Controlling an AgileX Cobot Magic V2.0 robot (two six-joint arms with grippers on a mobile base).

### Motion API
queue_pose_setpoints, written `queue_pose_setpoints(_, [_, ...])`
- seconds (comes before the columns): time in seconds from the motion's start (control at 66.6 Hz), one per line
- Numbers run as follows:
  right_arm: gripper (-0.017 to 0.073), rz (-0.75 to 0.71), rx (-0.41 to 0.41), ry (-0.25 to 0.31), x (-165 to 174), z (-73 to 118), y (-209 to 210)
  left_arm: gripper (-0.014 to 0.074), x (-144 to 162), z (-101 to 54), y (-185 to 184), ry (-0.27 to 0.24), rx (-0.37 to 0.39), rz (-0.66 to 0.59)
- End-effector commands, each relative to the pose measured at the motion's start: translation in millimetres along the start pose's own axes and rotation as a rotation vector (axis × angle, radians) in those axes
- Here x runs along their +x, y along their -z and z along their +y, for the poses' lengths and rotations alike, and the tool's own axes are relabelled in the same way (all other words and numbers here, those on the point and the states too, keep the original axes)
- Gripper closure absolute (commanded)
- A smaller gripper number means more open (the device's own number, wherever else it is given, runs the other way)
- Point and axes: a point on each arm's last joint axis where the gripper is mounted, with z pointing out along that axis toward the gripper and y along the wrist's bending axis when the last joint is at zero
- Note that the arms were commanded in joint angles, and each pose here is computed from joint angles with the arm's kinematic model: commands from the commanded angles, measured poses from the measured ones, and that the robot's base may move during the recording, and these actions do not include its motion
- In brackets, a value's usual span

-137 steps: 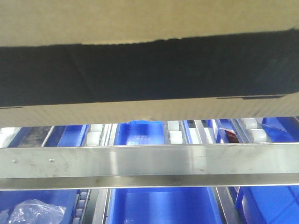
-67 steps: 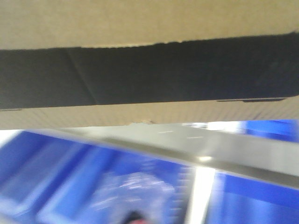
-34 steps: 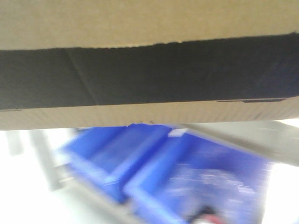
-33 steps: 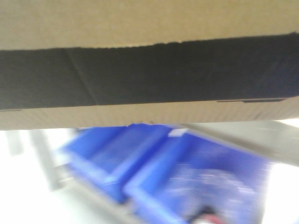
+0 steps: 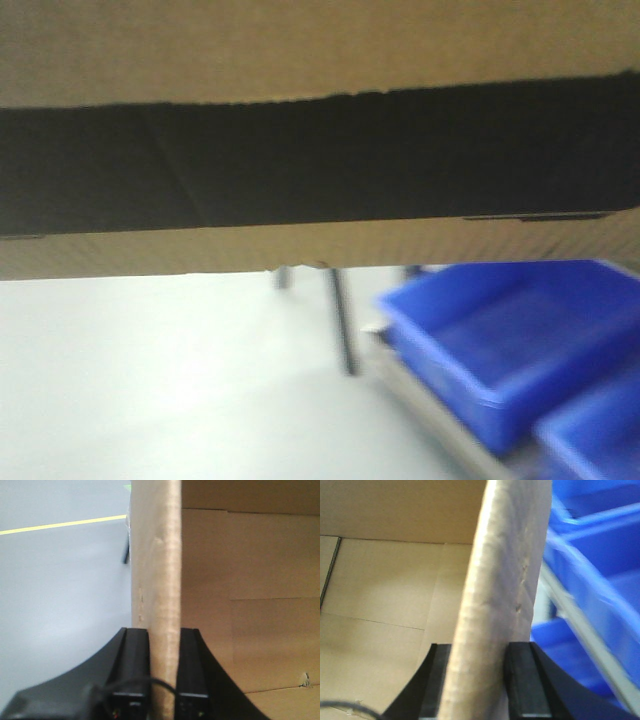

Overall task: Grab box from left shelf to table start
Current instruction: 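Hold the box with both grippers while the base turns away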

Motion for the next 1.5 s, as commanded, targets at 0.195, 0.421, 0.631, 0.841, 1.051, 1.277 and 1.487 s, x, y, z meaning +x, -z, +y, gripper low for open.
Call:
queue_pose_setpoints(0.195, [0.0503, -0.147, 0.040, 0.028, -19.4, -2.3, 3.0, 0.0693, -24.5, -2.9, 10.3, -0.001, 0.031, -0.223])
queue_pose_setpoints(0.421, [0.0503, -0.147, 0.040, 0.028, -19.4, -2.3, 3.0, 0.0693, -24.5, -2.9, 10.3, -0.001, 0.031, -0.223])
queue_pose_setpoints(0.631, [0.0503, -0.147, 0.040, 0.028, -19.4, -2.3, 3.0, 0.0693, -24.5, -2.9, 10.3, -0.001, 0.031, -0.223])
queue_pose_setpoints(0.841, [0.0503, -0.147, 0.040, 0.028, -19.4, -2.3, 3.0, 0.0693, -24.5, -2.9, 10.3, -0.001, 0.031, -0.223])
queue_pose_setpoints(1.051, [0.0503, -0.147, 0.040, 0.028, -19.4, -2.3, 3.0, 0.0693, -24.5, -3.0, 10.3, -0.001, 0.032, -0.223])
queue_pose_setpoints(1.277, [0.0503, -0.147, 0.040, 0.028, -19.4, -2.3, 3.0, 0.0693, -24.5, -3.1, 10.3, 0.000, 0.032, -0.223])
queue_pose_setpoints(1.487, [0.0503, -0.147, 0.040, 0.028, -19.4, -2.3, 3.0, 0.0693, -24.5, -3.1, 10.3, 0.000, 0.032, -0.223])
